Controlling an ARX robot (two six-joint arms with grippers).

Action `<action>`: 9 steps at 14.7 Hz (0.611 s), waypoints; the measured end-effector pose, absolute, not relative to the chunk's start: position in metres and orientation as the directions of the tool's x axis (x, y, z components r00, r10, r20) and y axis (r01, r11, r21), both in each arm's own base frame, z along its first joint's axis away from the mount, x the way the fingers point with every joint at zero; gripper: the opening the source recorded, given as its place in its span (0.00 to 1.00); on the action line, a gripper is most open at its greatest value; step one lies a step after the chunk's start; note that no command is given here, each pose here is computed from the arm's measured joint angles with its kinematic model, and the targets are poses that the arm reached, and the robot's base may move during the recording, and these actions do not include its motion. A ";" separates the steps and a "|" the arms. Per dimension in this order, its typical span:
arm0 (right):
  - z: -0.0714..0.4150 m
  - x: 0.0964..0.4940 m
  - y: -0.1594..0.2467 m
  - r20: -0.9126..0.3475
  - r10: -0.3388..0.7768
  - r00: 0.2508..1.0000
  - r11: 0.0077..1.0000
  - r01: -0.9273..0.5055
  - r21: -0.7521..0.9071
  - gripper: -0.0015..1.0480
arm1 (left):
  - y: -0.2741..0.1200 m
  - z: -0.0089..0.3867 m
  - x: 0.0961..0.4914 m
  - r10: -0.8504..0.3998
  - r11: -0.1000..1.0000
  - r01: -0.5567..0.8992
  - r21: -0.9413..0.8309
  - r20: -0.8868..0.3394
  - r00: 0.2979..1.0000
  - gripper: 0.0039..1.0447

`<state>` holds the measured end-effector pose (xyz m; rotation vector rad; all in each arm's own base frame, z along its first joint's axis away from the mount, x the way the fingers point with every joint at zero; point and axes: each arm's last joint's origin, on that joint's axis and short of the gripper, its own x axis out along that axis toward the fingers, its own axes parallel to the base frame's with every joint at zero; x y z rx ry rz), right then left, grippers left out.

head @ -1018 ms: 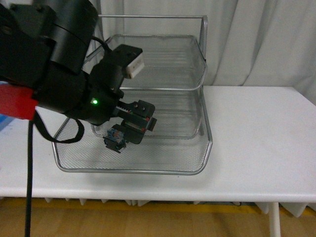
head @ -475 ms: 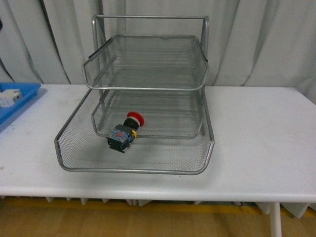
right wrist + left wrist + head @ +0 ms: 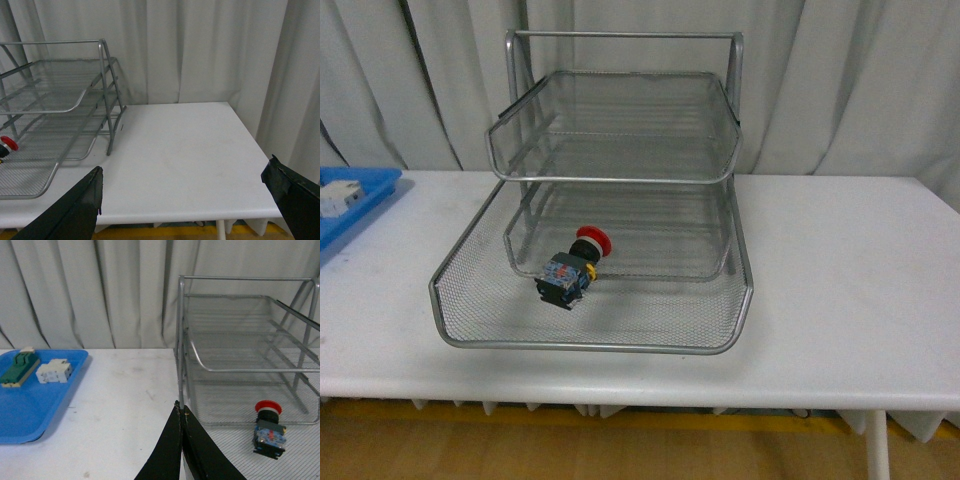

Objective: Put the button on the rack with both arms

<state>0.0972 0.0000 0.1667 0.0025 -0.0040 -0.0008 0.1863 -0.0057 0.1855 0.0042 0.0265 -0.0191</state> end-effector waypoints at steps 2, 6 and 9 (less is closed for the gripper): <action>0.167 0.097 0.000 0.004 -0.001 1.000 1.000 0.001 0.002 0.94 | 0.002 0.185 0.177 0.020 1.000 -0.020 0.002 -0.006 1.000 0.01; 0.167 0.097 0.000 0.004 -0.001 1.000 1.000 0.001 0.002 0.94 | 0.000 0.164 0.141 -0.001 1.000 0.001 0.002 -0.009 1.000 0.01; 0.167 0.097 0.000 0.004 -0.001 1.000 1.000 0.001 0.003 0.94 | 0.000 0.170 0.122 -0.001 1.000 0.001 0.002 0.012 1.000 0.01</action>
